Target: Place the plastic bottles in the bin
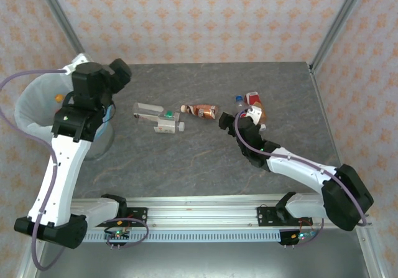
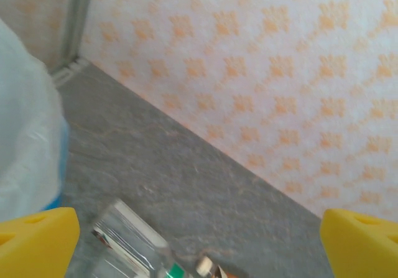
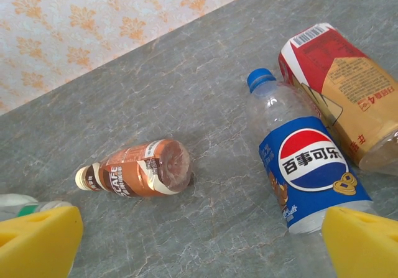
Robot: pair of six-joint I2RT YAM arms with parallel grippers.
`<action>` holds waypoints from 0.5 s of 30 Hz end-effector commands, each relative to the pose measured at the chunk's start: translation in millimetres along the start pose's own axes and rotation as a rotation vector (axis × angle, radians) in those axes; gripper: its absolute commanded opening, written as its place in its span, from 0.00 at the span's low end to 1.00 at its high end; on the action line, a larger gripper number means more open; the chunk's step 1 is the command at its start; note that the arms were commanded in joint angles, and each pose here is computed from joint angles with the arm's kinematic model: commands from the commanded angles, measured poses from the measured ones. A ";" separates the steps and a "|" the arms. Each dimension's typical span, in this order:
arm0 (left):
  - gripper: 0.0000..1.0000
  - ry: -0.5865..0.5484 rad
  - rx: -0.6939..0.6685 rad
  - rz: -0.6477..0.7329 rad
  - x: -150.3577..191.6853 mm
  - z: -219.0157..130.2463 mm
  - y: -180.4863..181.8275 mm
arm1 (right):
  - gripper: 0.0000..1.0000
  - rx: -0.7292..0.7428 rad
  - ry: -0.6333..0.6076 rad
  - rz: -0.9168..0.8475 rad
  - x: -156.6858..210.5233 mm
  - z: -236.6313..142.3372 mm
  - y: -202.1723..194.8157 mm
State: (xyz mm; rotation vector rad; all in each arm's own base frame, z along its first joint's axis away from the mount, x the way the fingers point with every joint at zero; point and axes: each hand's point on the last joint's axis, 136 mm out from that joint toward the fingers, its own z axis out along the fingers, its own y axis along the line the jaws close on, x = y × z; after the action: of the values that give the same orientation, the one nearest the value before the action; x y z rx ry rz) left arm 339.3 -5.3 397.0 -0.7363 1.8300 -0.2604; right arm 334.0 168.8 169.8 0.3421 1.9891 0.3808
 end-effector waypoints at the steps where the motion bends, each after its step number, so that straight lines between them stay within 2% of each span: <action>1: 1.00 0.058 -0.010 -0.008 29.9 19.6 -8.9 | 0.99 -0.022 -0.050 -0.018 -12.7 -5.8 1.8; 5: 1.00 0.166 0.006 0.000 65.4 37.2 -24.7 | 0.99 -0.018 -0.077 -0.010 -19.8 -14.2 -2.8; 9: 1.00 0.300 0.052 -0.070 103.4 48.1 -41.5 | 0.99 -0.015 -0.081 0.007 -18.7 -16.9 -7.0; 15: 1.00 0.451 -0.041 -0.197 170.1 66.3 -30.2 | 0.99 -0.011 -0.083 0.013 -17.2 -16.6 -8.8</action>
State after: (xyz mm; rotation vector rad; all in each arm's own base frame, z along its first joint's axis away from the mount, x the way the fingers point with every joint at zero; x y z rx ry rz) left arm 374.1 -108.2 277.4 -0.8043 2.1704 -0.4757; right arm 325.6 159.5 184.7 0.3323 1.9308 0.3967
